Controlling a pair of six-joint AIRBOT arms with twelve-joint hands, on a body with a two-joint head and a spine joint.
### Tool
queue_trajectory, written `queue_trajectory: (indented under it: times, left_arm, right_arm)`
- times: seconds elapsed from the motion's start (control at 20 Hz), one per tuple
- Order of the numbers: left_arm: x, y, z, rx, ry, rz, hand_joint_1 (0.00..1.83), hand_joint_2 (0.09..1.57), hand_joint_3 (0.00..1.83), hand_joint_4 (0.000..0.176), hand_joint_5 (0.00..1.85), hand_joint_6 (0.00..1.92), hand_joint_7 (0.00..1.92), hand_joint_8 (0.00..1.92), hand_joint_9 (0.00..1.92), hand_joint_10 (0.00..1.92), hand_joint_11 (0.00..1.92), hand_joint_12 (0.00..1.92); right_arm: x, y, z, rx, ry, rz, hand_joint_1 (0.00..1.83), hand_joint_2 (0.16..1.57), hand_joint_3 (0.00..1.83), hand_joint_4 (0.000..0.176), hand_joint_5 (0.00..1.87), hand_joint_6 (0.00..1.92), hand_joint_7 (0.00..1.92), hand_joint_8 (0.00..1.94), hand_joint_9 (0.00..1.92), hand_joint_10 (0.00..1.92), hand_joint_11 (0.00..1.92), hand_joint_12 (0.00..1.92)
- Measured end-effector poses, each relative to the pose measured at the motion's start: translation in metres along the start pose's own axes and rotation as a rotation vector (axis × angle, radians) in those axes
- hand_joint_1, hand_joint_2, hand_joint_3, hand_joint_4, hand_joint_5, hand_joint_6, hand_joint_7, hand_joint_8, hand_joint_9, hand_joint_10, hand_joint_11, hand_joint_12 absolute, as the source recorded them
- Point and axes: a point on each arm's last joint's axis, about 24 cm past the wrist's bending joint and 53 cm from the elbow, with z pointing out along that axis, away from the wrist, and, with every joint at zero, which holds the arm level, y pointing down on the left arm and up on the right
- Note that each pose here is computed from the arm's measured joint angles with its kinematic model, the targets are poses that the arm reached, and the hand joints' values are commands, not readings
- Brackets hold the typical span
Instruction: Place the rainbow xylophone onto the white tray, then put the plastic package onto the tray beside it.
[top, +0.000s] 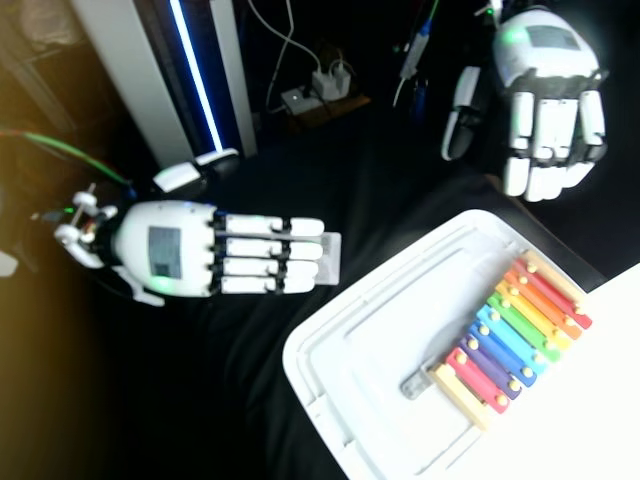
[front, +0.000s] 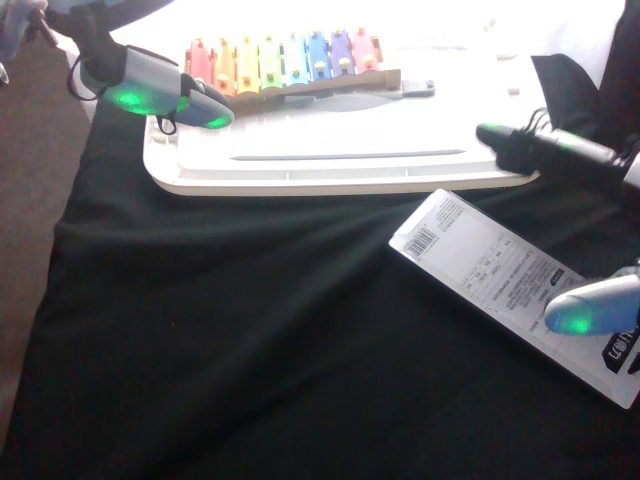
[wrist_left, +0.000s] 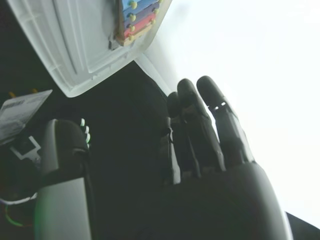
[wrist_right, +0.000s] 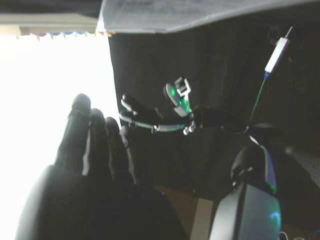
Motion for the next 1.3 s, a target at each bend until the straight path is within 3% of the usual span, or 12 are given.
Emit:
queue_trajectory:
  times: [0.1,0.25,0.35,0.45,0.65,0.75,0.9,1.05,1.1,1.2,1.25,1.3]
  left_arm:
    - [-0.002,0.003,-0.003,-0.005,-0.001,0.01,0.85,0.95,0.0,0.049,0.32,0.0,0.55,0.0,0.64,0.0,0.26,0.86]
    - [-0.002,0.002,-0.004,-0.002,-0.001,0.013,0.77,0.99,0.0,0.073,0.32,0.0,0.51,0.0,0.56,0.0,0.2,0.85]
    - [-0.001,-0.003,-0.004,0.008,0.0,0.017,0.77,1.0,0.0,0.083,0.31,0.0,0.51,0.01,0.53,0.01,0.16,0.89]
    - [-0.002,-0.003,-0.004,0.01,-0.001,0.017,0.76,0.99,0.0,0.061,0.33,0.0,0.49,0.0,0.49,0.0,0.12,0.83]
    - [-0.001,-0.004,-0.004,0.011,0.0,0.016,0.73,1.01,0.0,0.067,0.31,0.0,0.49,0.0,0.47,0.0,0.12,0.78]
    - [-0.001,-0.005,-0.004,0.014,0.0,0.017,0.67,1.0,0.0,0.069,0.3,0.0,0.44,0.01,0.45,0.0,0.11,0.78]
    - [-0.001,-0.007,-0.004,0.017,0.001,0.02,0.68,1.0,0.0,0.058,0.31,0.01,0.46,0.01,0.44,0.0,0.1,0.79]
    - [0.0,-0.009,-0.004,0.022,0.003,0.025,0.76,1.0,0.0,0.029,0.32,0.0,0.52,0.01,0.54,0.01,0.15,0.79]
    - [0.0,-0.009,-0.004,0.023,0.002,0.025,0.73,1.01,0.0,0.038,0.31,0.0,0.51,0.0,0.54,0.01,0.15,0.79]
    - [0.0,-0.009,-0.004,0.022,0.004,0.025,0.72,1.01,0.0,0.027,0.31,0.0,0.5,0.0,0.51,0.0,0.14,0.78]
    - [0.0,-0.009,-0.004,0.022,0.004,0.025,0.74,1.01,0.0,0.02,0.32,0.0,0.51,0.0,0.53,0.01,0.15,0.77]
    - [0.001,-0.01,-0.004,0.024,0.004,0.024,0.74,1.01,0.0,0.02,0.32,0.0,0.51,0.0,0.53,0.01,0.15,0.77]
  right_arm:
    - [0.008,-0.009,0.003,0.018,0.017,0.005,0.48,0.7,0.0,0.0,0.0,0.0,0.03,0.0,0.05,0.0,0.0,0.53]
    - [0.015,-0.019,0.006,0.043,0.025,0.015,0.45,0.68,0.0,0.031,0.0,0.0,0.04,0.0,0.05,0.0,0.0,0.57]
    - [0.019,-0.026,0.007,0.06,0.035,0.017,0.42,0.67,0.0,0.017,0.0,0.0,0.05,0.0,0.07,0.01,0.0,0.67]
    - [0.022,-0.029,0.008,0.068,0.04,0.018,0.45,0.68,0.0,0.034,0.0,0.0,0.05,0.0,0.08,0.0,0.0,0.88]
    - [0.023,-0.033,0.009,0.076,0.043,0.016,0.59,0.72,0.0,0.063,0.0,0.0,0.08,0.0,0.11,0.0,0.01,1.0]
    - [0.027,-0.038,0.009,0.088,0.054,0.012,0.77,0.73,0.0,0.088,0.0,0.0,0.07,0.0,0.11,0.0,0.04,1.01]
    - [0.033,-0.046,0.008,0.117,0.094,-0.019,0.8,0.73,0.0,0.08,0.0,0.0,0.09,0.01,0.14,0.01,0.08,1.02]
    - [0.035,-0.053,0.006,0.147,0.127,-0.029,0.88,0.76,0.0,0.106,0.01,0.0,0.09,0.0,0.14,0.0,0.09,0.96]
    - [0.035,-0.054,0.006,0.151,0.132,-0.026,0.89,0.77,0.01,0.113,0.01,0.0,0.08,0.0,0.14,0.0,0.1,0.97]
    - [0.036,-0.055,0.005,0.155,0.136,-0.025,0.92,0.8,0.0,0.107,0.02,0.0,0.11,0.0,0.17,0.01,0.13,0.95]
    - [0.036,-0.055,0.006,0.156,0.139,-0.027,1.05,0.93,0.0,0.055,0.11,0.0,0.22,0.01,0.26,0.02,0.21,0.92]
    - [0.036,-0.055,0.006,0.158,0.139,-0.03,1.05,0.93,0.0,0.055,0.11,0.0,0.22,0.01,0.26,0.02,0.21,0.92]
